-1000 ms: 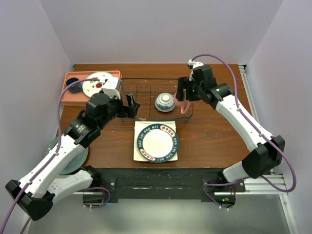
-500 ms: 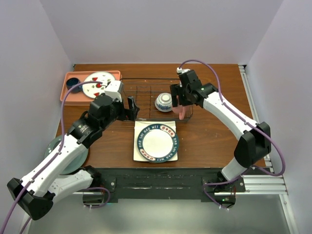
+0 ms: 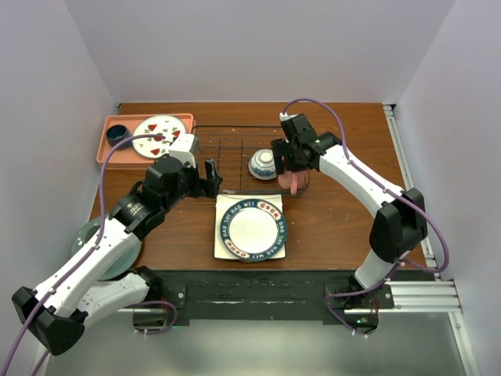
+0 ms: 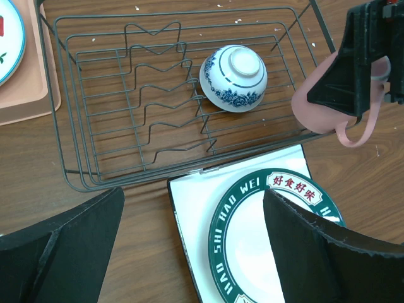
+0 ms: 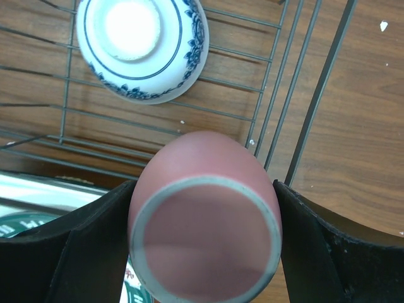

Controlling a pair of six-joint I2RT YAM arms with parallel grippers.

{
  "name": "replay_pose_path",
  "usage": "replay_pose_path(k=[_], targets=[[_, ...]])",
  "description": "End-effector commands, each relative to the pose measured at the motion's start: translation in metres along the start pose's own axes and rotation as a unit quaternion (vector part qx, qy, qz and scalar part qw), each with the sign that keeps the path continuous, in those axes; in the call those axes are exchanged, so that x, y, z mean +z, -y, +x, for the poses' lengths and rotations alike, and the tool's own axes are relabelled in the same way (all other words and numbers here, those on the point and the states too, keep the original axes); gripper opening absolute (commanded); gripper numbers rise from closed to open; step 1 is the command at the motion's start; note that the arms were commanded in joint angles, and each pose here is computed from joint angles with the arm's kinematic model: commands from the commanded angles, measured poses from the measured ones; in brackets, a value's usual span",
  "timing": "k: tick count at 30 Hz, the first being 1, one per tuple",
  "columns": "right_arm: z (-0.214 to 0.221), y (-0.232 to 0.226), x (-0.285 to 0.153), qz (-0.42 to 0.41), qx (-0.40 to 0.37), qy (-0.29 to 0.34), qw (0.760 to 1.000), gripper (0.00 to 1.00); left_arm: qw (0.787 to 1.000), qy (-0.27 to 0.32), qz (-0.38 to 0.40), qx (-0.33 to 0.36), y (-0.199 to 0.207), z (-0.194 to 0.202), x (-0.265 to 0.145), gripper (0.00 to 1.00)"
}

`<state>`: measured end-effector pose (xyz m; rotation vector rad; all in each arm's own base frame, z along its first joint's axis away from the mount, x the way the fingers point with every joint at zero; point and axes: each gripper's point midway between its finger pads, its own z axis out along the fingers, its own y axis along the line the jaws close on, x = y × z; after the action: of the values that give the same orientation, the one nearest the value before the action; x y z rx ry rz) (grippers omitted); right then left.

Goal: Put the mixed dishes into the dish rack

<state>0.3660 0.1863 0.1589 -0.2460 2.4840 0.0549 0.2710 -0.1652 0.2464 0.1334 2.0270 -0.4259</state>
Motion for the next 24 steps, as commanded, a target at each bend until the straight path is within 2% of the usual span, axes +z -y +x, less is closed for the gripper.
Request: replay_pose_path(k=[1, 6, 15, 19, 24], targets=[[-0.038, 0.005, -0.002, 0.027, -0.003, 0.05, 0.998, 0.0, 1.0, 0.014, -0.001, -0.001, 0.0, -0.007, 0.0, 0.97], [-0.049, 0.0, 0.009, 0.03, -0.001, 0.048, 0.998, 0.0, 1.0, 0.014, 0.002, -0.001, 0.001, -0.008, 0.0, 0.97], [-0.072, 0.007, -0.011, 0.039, 0.022, 0.11, 0.993, 0.0, 1.0, 0.013, 0.002, -0.001, 0.001, -0.006, 0.001, 0.97], [-0.055, 0.012, 0.001, 0.046, 0.013, 0.117, 0.992, 0.0, 1.0, 0.01, 0.003, -0.002, 0.001, -0.003, 0.004, 0.97], [-0.051, 0.018, 0.013, 0.056, 0.023, 0.157, 0.986, 0.0, 1.0, 0.005, 0.004, -0.002, 0.001, 0.001, 0.005, 0.97]])
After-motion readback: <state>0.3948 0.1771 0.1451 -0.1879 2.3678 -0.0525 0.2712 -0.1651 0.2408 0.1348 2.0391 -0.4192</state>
